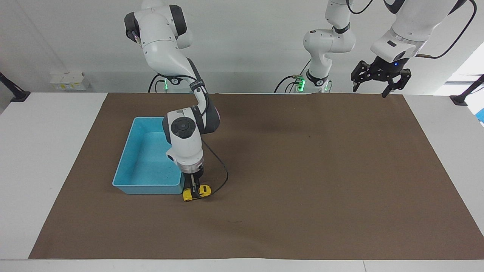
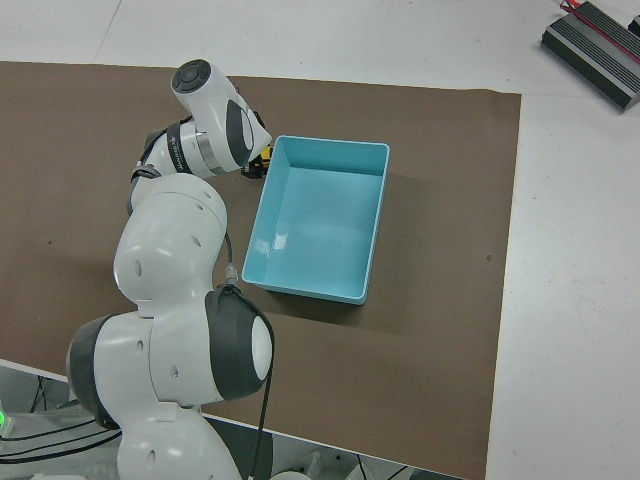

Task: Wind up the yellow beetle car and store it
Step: 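Bring the right gripper over the yellow car beside the bin, then grasp the yellow car with the right gripper and lift it, then lower the car into the blue bin and open the right gripper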

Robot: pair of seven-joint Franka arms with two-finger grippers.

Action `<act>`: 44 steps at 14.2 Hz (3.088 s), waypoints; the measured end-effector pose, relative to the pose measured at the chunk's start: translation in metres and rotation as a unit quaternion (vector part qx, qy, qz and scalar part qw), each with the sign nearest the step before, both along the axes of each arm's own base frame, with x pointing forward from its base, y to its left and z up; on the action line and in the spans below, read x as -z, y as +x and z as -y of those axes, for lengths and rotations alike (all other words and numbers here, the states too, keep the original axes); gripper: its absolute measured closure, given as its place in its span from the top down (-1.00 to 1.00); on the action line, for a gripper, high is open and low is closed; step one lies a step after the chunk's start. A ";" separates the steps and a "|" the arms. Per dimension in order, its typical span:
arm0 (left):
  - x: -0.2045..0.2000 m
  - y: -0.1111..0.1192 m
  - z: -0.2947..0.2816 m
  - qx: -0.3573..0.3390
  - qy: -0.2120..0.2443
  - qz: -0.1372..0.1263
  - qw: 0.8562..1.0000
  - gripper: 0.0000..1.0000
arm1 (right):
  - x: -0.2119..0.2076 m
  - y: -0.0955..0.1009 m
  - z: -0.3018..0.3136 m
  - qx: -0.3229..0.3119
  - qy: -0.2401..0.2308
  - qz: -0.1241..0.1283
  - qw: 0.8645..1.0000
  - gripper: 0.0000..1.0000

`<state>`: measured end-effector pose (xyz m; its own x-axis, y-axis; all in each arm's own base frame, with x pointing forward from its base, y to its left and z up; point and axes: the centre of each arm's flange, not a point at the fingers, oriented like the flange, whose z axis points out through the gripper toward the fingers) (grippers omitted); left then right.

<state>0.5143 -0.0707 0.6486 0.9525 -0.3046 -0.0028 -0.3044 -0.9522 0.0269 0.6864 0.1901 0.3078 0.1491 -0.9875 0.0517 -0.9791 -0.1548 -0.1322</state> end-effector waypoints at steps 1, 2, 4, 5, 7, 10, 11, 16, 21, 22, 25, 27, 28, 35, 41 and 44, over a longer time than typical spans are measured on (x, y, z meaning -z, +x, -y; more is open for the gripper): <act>0.000 0.000 0.000 0.000 0.000 0.000 1.000 1.00 | -0.002 0.000 -0.002 -0.001 0.000 0.002 1.000 -0.08; 0.000 0.000 0.000 0.000 0.000 0.000 1.000 1.00 | -0.002 0.000 -0.005 -0.004 0.000 0.001 1.000 -0.14; 0.000 0.000 -0.001 -0.001 0.000 0.000 1.000 1.00 | -0.007 -0.004 -0.021 -0.013 -0.001 -0.002 1.000 -0.14; 0.000 0.000 -0.001 -0.001 0.000 0.000 1.000 1.00 | -0.012 -0.006 -0.031 -0.014 -0.003 -0.006 1.000 -0.14; 0.000 0.000 -0.001 -0.001 0.000 0.000 1.000 1.00 | -0.025 -0.009 -0.045 -0.006 -0.004 -0.011 1.000 -0.14; 0.000 0.000 -0.001 -0.001 0.000 0.000 1.000 1.00 | -0.058 -0.014 -0.056 0.004 0.002 0.001 1.000 -0.14; 0.000 0.000 -0.001 -0.001 0.000 0.000 1.000 1.00 | -0.073 -0.017 -0.055 0.010 0.006 0.001 1.000 -0.14; 0.000 0.000 -0.001 -0.001 0.000 0.000 1.000 1.00 | -0.156 -0.040 -0.039 0.033 0.018 -0.014 0.999 -0.14; 0.000 0.000 -0.001 -0.001 0.000 0.000 1.000 1.00 | -0.188 -0.054 -0.009 0.051 0.017 -0.033 0.998 -0.14; 0.000 0.000 -0.001 -0.001 0.000 0.000 1.000 1.00 | -0.189 -0.056 -0.003 0.044 0.014 -0.038 0.998 -0.14; 0.000 0.000 -0.001 -0.001 0.000 0.000 1.000 1.00 | -0.182 -0.056 0.016 -0.007 0.005 -0.050 0.999 -0.14; 0.000 0.000 -0.001 -0.001 0.000 0.000 1.000 1.00 | -0.174 -0.058 0.026 -0.068 -0.003 -0.062 0.996 -0.14; 0.000 0.000 -0.001 -0.001 0.000 0.000 1.000 1.00 | -0.170 -0.060 0.032 -0.097 -0.001 -0.069 0.993 -0.14; 0.000 0.000 -0.001 -0.001 0.000 0.000 1.000 1.00 | -0.158 -0.071 0.096 -0.261 0.008 -0.111 0.959 -0.14; 0.000 0.000 -0.001 -0.001 0.000 -0.002 1.000 1.00 | -0.140 -0.088 0.149 -0.380 0.013 -0.130 0.916 -0.14; 0.002 -0.002 -0.005 -0.004 0.001 -0.011 1.000 1.00 | -0.125 -0.102 0.167 -0.447 0.006 -0.112 0.887 -0.14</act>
